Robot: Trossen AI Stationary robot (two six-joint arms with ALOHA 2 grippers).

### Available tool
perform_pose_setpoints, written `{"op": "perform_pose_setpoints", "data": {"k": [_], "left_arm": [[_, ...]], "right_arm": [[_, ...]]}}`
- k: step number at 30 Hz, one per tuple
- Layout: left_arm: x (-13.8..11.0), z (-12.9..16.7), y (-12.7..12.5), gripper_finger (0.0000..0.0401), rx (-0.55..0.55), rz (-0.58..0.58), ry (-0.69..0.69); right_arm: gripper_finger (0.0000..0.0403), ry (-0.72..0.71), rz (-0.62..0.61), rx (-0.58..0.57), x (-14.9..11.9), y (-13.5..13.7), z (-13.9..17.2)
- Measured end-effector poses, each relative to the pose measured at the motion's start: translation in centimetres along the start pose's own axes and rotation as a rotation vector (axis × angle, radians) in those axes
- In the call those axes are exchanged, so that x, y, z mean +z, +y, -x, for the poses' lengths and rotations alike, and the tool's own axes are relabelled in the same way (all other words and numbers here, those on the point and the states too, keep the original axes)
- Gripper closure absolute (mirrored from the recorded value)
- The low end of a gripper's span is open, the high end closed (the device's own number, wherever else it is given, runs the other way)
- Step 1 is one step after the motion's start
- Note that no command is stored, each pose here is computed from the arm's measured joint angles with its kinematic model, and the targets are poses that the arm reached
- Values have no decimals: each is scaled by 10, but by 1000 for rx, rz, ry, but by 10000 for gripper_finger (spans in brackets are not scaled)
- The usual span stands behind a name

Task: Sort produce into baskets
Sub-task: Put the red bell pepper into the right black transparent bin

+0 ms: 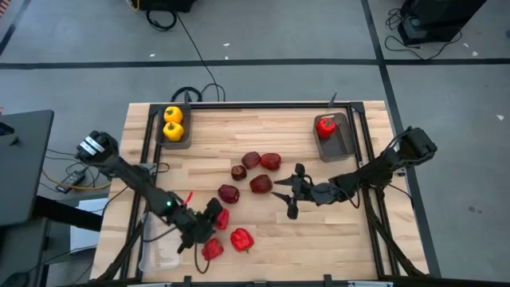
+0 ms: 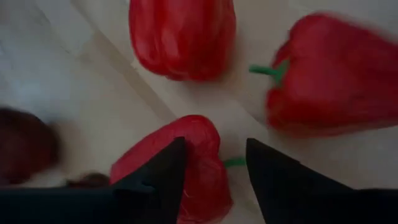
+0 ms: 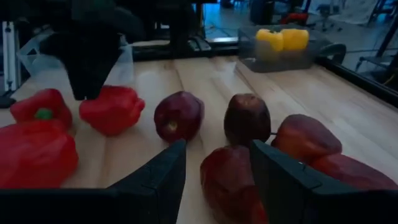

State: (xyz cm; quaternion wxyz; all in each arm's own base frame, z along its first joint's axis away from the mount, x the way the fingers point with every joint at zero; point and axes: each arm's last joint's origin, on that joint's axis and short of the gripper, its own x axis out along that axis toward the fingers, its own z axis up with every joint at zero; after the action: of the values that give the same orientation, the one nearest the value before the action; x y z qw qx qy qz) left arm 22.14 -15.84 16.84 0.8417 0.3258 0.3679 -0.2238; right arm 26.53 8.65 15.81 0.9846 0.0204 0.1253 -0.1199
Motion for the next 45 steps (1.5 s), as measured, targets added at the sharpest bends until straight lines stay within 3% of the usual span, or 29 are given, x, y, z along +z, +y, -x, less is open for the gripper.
{"op": "perform_pose_setpoints", "data": {"k": [6,11,15,17,23,30,33,38,42,45], "left_arm": [[10,3,-5,255,145,-200,76],[-3,0,2,256,161,-205,204],[-3,1,1,256,156,-208,208],[0,4,1,256,166,-148,193],[18,23,11,257,262,224,248],[-1,35,18,262,393,353,447],[-12,29,19,271,322,442,453],[0,26,15,281,122,548,263],[12,34,20,282,107,592,149],[9,36,23,282,145,640,166]], "right_arm": [[214,0,-6,-53,-5,4,0],[214,2,-8,-88,-7,2,-3],[214,12,-14,-91,-10,2,-5],[214,20,-15,-91,-12,3,-6],[214,43,-32,-96,-18,3,-7],[214,30,-70,-92,-17,4,-7],[214,32,-77,-82,-17,5,-6],[214,41,-107,50,-15,10,-6],[214,19,-140,197,-3,19,-9],[214,6,-119,208,10,26,-14]]}}
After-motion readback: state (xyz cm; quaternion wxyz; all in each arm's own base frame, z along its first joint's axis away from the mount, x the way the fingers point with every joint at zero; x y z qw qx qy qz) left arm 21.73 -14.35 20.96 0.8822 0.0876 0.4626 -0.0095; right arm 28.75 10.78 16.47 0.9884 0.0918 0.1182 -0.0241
